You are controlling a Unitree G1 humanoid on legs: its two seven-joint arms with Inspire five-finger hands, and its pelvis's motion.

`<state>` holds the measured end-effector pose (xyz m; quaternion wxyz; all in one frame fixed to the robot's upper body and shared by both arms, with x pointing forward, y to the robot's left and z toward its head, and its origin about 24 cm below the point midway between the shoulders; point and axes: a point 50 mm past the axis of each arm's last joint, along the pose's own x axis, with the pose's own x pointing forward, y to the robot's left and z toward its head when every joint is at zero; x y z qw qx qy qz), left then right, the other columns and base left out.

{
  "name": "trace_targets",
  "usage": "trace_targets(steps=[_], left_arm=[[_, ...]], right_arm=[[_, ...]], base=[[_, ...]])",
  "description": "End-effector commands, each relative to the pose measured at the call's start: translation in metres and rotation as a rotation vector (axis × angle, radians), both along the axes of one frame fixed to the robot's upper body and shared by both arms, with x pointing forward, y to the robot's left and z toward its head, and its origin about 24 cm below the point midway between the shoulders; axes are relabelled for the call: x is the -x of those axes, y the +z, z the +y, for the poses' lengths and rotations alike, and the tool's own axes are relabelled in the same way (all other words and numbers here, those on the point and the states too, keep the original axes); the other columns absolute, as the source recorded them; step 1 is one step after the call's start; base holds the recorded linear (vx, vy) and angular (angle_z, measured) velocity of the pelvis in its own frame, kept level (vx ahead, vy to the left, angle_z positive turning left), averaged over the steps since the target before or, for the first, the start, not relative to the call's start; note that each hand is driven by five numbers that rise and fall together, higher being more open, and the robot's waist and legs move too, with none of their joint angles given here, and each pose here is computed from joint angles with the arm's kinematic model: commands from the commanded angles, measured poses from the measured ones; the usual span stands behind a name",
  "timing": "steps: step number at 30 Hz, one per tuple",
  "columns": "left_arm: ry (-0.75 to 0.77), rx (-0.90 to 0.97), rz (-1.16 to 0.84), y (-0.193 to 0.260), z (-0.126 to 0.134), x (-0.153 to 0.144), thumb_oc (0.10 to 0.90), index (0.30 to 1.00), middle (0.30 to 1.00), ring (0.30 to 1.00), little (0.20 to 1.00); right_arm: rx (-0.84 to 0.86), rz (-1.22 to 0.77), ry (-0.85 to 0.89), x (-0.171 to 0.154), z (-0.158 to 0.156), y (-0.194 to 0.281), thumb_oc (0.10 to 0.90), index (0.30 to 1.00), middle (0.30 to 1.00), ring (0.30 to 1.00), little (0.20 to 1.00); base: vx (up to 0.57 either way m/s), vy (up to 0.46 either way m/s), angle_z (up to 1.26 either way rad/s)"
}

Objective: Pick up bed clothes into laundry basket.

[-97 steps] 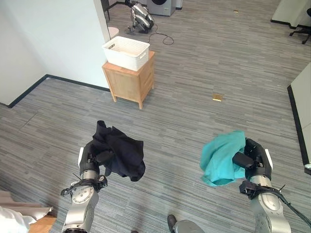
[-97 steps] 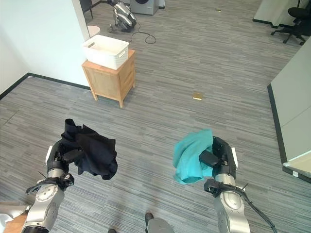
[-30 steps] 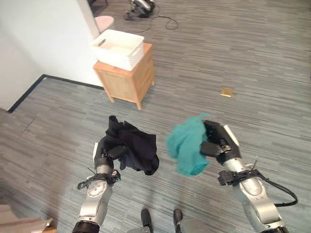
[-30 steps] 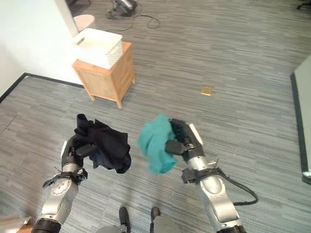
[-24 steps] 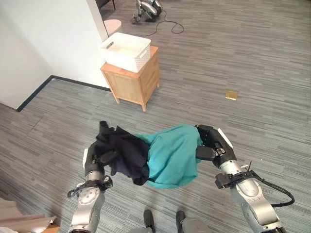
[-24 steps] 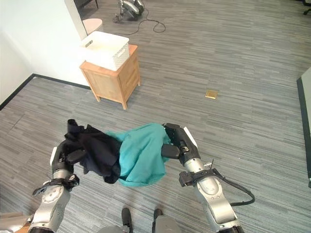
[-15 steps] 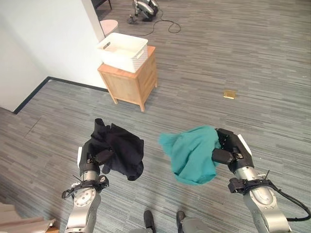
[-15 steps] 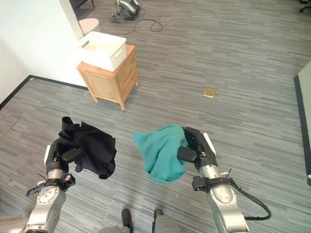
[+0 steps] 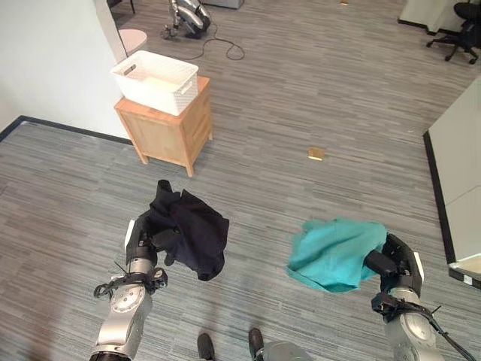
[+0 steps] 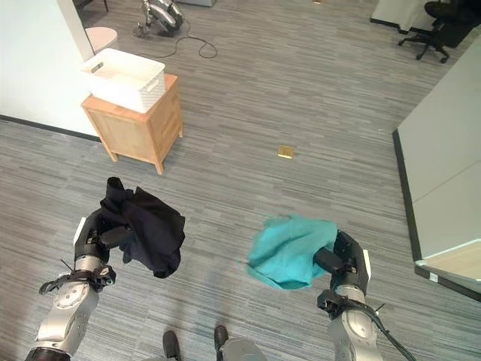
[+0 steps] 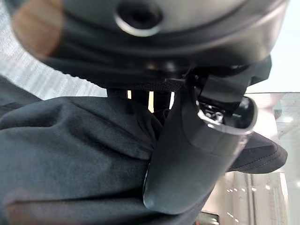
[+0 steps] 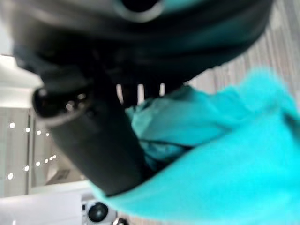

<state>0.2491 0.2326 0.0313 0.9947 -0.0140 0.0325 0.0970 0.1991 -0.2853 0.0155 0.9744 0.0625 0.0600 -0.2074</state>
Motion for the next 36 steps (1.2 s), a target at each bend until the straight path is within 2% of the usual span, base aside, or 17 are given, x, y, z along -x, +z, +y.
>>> trace_targets(steps=[1,2,4,6,7,8,9,10,14,19,21,22,23,25,28,32,36], left_arm=[[-0.008,-0.140,-0.422,0.102,0.015,-0.037,0.400,0.300,0.300,0.300,0.300],[-0.050,-0.108,-0.462,0.114,0.003,-0.049,0.400,0.300,0.300,0.300,0.300],[-0.059,-0.099,-0.458,0.114,0.000,-0.052,0.400,0.300,0.300,0.300,0.300],[-0.096,-0.093,-0.476,0.121,-0.010,-0.059,0.400,0.300,0.300,0.300,0.300],[-0.094,-0.094,-0.478,0.121,-0.010,-0.059,0.400,0.300,0.300,0.300,0.300],[-0.082,-0.110,-0.481,0.122,-0.009,-0.058,0.400,0.300,0.300,0.300,0.300],[-0.080,-0.110,-0.481,0.122,-0.009,-0.058,0.400,0.300,0.300,0.300,0.300],[-0.036,-0.124,-0.500,0.124,-0.001,-0.050,0.400,0.300,0.300,0.300,0.300],[0.082,-0.155,-0.504,0.117,0.016,-0.025,0.400,0.300,0.300,0.300,0.300],[0.085,-0.128,-0.440,0.097,0.018,-0.008,0.400,0.300,0.300,0.300,0.300],[0.059,-0.103,-0.426,0.093,0.015,-0.007,0.400,0.300,0.300,0.300,0.300],[0.017,-0.091,-0.445,0.096,0.008,-0.010,0.400,0.300,0.300,0.300,0.300],[0.014,-0.090,-0.444,0.096,0.008,-0.010,0.400,0.300,0.300,0.300,0.300],[-0.014,-0.075,-0.464,0.099,0.002,-0.016,0.400,0.300,0.300,0.300,0.300],[-0.012,-0.064,-0.464,0.099,0.000,-0.018,0.400,0.300,0.300,0.300,0.300],[-0.039,-0.120,-0.481,0.104,-0.004,-0.025,0.400,0.300,0.300,0.300,0.300],[-0.054,-0.104,-0.511,0.112,-0.002,-0.026,0.400,0.300,0.300,0.300,0.300]], right_arm=[[0.146,-0.427,0.064,-0.048,-0.004,0.096,0.400,0.300,0.300,0.300,0.300],[0.192,-0.511,0.132,-0.068,0.006,0.125,0.400,0.300,0.300,0.300,0.300],[0.190,-0.525,0.147,-0.073,0.010,0.129,0.400,0.300,0.300,0.300,0.300],[0.192,-0.576,0.264,-0.095,0.036,0.149,0.400,0.300,0.300,0.300,0.300],[0.191,-0.577,0.265,-0.096,0.036,0.149,0.400,0.300,0.300,0.300,0.300],[0.164,-0.568,0.339,-0.111,0.057,0.151,0.400,0.300,0.300,0.300,0.300],[0.164,-0.569,0.341,-0.112,0.057,0.151,0.400,0.300,0.300,0.300,0.300],[0.175,-0.558,0.423,-0.122,0.081,0.154,0.400,0.300,0.300,0.300,0.300],[0.161,-0.580,0.555,-0.125,0.119,0.158,0.400,0.300,0.300,0.300,0.300],[0.165,-0.550,0.640,-0.121,0.135,0.148,0.400,0.300,0.300,0.300,0.300],[0.169,-0.548,0.653,-0.116,0.133,0.145,0.400,0.300,0.300,0.300,0.300],[0.224,-0.566,0.623,-0.101,0.114,0.144,0.400,0.300,0.300,0.300,0.300],[0.225,-0.565,0.620,-0.101,0.114,0.144,0.400,0.300,0.300,0.300,0.300],[0.234,-0.517,0.506,-0.084,0.085,0.127,0.400,0.300,0.300,0.300,0.300],[0.241,-0.479,0.452,-0.071,0.074,0.114,0.400,0.300,0.300,0.300,0.300],[0.184,-0.410,0.250,-0.039,0.038,0.087,0.400,0.300,0.300,0.300,0.300],[0.189,-0.431,0.202,-0.037,0.031,0.090,0.400,0.300,0.300,0.300,0.300]], base=[[-0.07,0.006,0.10],[-0.07,0.008,0.17],[-0.01,0.016,0.32],[0.01,0.020,0.44],[-0.04,-0.006,0.28],[-0.04,-0.014,0.21],[-0.05,-0.027,0.29],[-0.02,-0.031,0.31],[-0.03,-0.059,0.28],[-0.05,-0.105,0.43],[-0.12,-0.213,0.77],[-0.09,-0.180,0.80],[-0.15,-0.137,0.77],[-0.06,0.053,0.35],[0.06,0.067,0.23],[0.11,0.159,-0.13],[0.05,0.131,-0.65]])
